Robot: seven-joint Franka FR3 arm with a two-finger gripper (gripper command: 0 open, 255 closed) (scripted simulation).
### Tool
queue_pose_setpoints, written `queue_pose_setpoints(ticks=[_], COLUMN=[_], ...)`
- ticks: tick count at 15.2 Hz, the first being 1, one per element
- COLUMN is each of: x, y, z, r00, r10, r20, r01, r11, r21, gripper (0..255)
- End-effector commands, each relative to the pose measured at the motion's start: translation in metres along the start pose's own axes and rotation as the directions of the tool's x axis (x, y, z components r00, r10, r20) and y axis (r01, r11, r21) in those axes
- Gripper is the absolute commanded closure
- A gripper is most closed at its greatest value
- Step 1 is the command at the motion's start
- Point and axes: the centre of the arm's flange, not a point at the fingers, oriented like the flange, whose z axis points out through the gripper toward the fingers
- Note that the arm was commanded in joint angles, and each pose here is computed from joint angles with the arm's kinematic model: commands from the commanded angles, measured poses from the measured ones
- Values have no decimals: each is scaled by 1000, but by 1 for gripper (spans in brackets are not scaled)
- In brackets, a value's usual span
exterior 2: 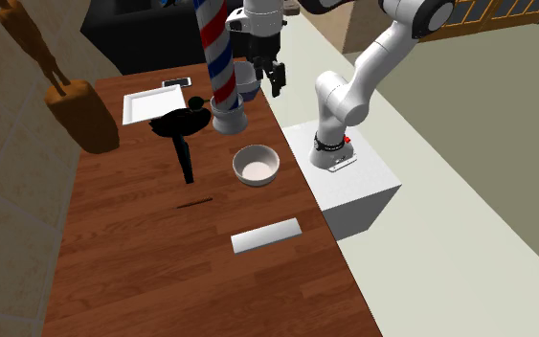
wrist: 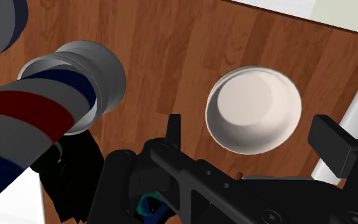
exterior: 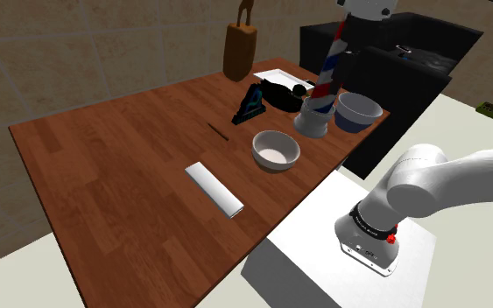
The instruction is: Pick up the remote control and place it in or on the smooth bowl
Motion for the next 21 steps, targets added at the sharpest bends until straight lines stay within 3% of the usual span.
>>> queue_pose_setpoints(ticks=[1,21], x=[0,110], y=[0,-184], z=[0,149], r00=[1000,999], r10=[0,31], r20=[0,-41], r01=[0,-31], r11=[1000,1000], r21=[0,1], gripper=[0,0])
